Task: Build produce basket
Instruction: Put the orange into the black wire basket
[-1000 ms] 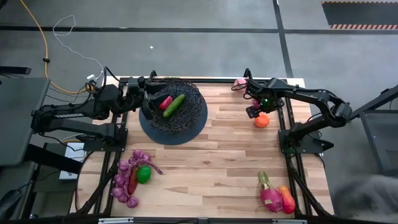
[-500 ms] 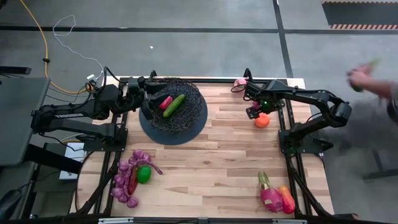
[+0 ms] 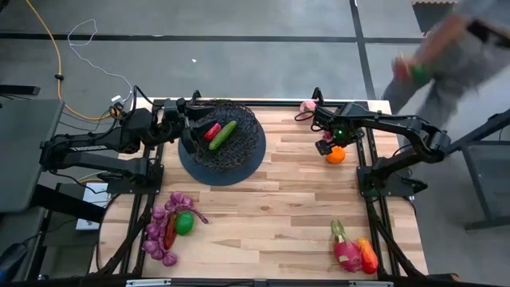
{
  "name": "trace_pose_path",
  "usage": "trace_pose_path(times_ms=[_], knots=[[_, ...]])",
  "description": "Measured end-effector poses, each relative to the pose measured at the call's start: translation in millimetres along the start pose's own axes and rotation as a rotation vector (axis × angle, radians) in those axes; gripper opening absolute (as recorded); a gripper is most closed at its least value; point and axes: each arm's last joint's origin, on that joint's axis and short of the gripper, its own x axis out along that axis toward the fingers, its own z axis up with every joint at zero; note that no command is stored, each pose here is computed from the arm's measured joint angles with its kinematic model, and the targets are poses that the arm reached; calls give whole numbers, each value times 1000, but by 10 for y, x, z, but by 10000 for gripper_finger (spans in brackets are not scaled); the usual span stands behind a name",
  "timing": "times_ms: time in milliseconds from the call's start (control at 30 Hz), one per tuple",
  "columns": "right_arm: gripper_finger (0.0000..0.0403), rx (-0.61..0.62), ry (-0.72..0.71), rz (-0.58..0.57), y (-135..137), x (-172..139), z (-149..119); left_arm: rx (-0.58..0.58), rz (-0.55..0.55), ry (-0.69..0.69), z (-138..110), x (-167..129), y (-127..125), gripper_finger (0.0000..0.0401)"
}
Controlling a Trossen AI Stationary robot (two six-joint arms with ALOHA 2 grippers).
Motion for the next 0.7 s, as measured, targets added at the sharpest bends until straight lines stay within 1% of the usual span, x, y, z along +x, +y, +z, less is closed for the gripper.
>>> trace_pose_path(times_ms=[100, 133, 367, 433, 533, 700], knots=[[389, -13, 15, -6, 10, 25, 11, 0, 0, 0, 0, 0, 0, 266], [394, -11, 5, -18, 12, 31, 21, 0, 0, 0, -1, 0, 0, 266], [380, 24, 8, -69, 30, 33, -23, 1, 1, 3, -3, 0, 1, 266], [380, 2, 7, -70, 51, 39, -40, 2, 2, 8, -9, 0, 3, 266], [380, 1, 45, 8, 79, 191, -73, 4, 5, 15, -15, 0, 5, 266], [379, 64, 84, -21, 6, 568, -214, 6, 8, 24, -34, 20, 6, 266]])
